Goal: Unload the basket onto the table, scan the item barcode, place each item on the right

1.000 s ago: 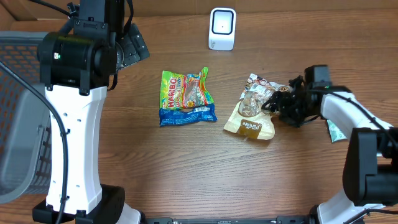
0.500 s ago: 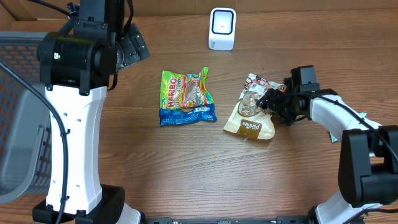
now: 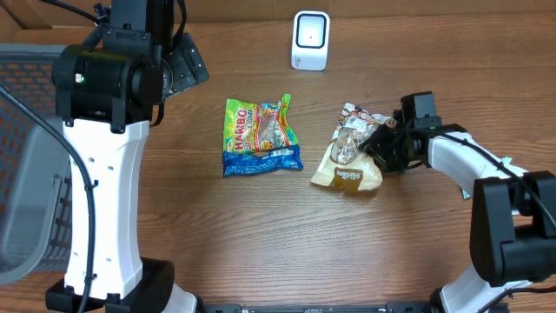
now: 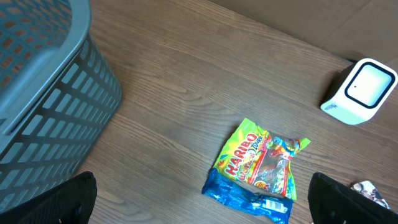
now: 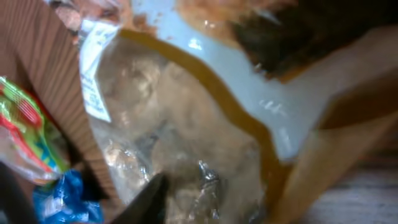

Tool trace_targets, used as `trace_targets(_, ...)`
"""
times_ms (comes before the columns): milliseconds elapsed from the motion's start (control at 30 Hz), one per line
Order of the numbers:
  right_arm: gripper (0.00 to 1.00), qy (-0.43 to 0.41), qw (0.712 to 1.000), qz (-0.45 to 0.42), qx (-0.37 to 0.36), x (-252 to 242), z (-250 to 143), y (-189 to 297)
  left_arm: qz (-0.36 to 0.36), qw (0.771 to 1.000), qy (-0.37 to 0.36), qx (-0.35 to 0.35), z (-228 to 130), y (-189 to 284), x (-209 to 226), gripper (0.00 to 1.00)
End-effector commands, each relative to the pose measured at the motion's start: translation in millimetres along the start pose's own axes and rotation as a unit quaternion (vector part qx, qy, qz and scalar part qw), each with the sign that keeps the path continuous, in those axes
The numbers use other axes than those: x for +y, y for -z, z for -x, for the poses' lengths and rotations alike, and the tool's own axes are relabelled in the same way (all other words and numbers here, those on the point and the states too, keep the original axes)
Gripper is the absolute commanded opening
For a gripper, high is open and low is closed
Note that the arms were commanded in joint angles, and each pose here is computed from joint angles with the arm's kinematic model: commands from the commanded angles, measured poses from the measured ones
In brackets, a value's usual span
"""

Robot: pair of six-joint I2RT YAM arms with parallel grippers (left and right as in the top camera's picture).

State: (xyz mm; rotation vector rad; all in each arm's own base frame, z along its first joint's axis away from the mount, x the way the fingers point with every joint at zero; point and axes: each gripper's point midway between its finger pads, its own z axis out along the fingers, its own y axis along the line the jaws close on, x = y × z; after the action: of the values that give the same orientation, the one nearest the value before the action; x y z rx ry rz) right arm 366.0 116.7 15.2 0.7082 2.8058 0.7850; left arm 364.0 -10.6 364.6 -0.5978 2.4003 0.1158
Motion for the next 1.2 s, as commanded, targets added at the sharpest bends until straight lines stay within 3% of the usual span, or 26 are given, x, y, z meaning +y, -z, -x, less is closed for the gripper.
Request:
trace_targets(0, 0.09, 0.0, 1.0, -0.013, 0.016, -11, -8, -12, -0.004, 1.0, 0.011, -0.008, 4, 4, 1, 1.0)
trace_targets(33, 0.04, 0.022, 0.999, 0.006, 0.022, -4, -9, -12, -0.004, 1.0, 0.011, -0.008, 4, 4, 1, 1.0)
trace_targets(267, 0.04, 0.114, 0.989, 0.08, 0.048, 22, -5, 5, -0.004, 1.0, 0.011, -0.007, 4, 4, 1, 1.0)
trace_targets(567, 0.04, 0.223, 0.949, 0.209, 0.083, 72, 1, 65, -0.004, 1.0, 0.011, -0.008, 4, 4, 1, 1.0)
trace_targets(1167, 0.04, 0.287, 0.929, 0.226, 0.054, 139, 17, 135, -0.004, 1.0, 0.011, -0.007, 4, 4, 1, 1.0)
